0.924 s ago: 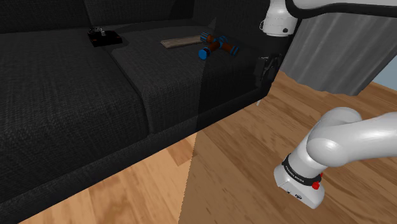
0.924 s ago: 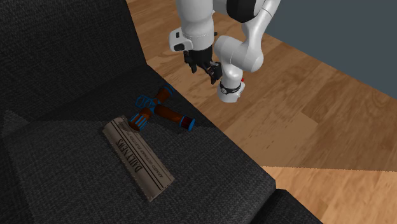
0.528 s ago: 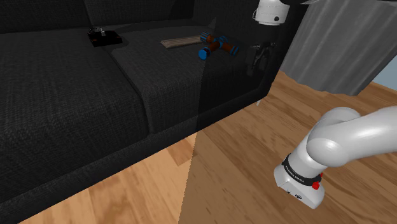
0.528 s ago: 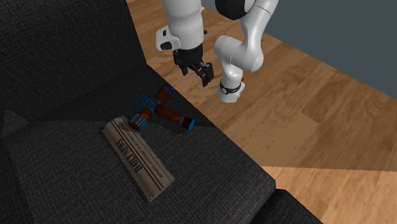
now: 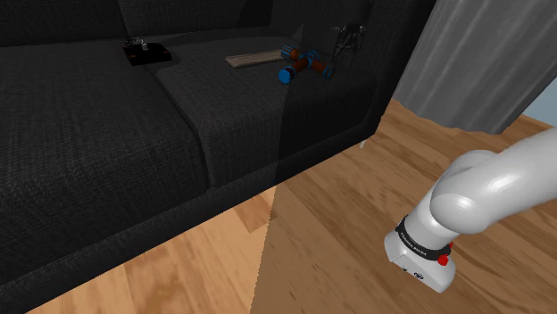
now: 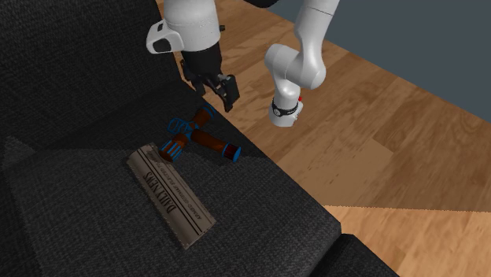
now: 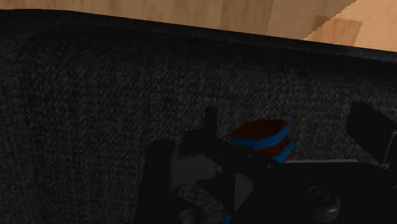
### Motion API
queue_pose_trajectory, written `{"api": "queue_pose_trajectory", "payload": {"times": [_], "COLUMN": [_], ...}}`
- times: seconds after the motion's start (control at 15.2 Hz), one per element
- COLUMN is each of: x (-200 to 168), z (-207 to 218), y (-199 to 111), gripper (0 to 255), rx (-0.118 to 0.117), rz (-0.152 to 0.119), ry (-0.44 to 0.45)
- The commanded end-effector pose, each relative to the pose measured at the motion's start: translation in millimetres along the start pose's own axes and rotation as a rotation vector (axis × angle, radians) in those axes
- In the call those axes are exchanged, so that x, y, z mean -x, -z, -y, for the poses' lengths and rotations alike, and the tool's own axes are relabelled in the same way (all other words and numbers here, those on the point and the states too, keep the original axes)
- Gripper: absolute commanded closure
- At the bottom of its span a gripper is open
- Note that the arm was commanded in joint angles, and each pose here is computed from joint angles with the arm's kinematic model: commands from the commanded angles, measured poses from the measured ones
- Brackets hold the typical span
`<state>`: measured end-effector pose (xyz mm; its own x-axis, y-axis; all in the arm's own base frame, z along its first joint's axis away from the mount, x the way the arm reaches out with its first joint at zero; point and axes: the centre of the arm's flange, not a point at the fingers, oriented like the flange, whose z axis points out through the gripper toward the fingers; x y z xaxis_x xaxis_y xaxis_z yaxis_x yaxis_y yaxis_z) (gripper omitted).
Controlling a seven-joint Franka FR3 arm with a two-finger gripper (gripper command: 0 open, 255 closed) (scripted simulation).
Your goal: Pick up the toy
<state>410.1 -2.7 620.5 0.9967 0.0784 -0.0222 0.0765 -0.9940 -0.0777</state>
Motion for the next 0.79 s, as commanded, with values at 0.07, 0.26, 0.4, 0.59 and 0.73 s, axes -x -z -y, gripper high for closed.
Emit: {"api": "queue_pose_trajectory", "payload": {"times": [0.07,0.26,0.4,0.59,0.73], "x": [-29.3,-32.2,-32.5,-32.9,-32.9], "z": [-6.3,-7.6,-8.4,-9.9,-9.9], "y": [21.9,13.6,3.1,-15.7,-15.7], "gripper": [0,0,0,0,0], "rx": [-0.011,-0.012,-0.012,-0.012,-0.012], "rz": [-0.031,-0.034,-0.034,-0.034,-0.034], "ry": [0.011,0.012,0.012,0.012,0.012]}}
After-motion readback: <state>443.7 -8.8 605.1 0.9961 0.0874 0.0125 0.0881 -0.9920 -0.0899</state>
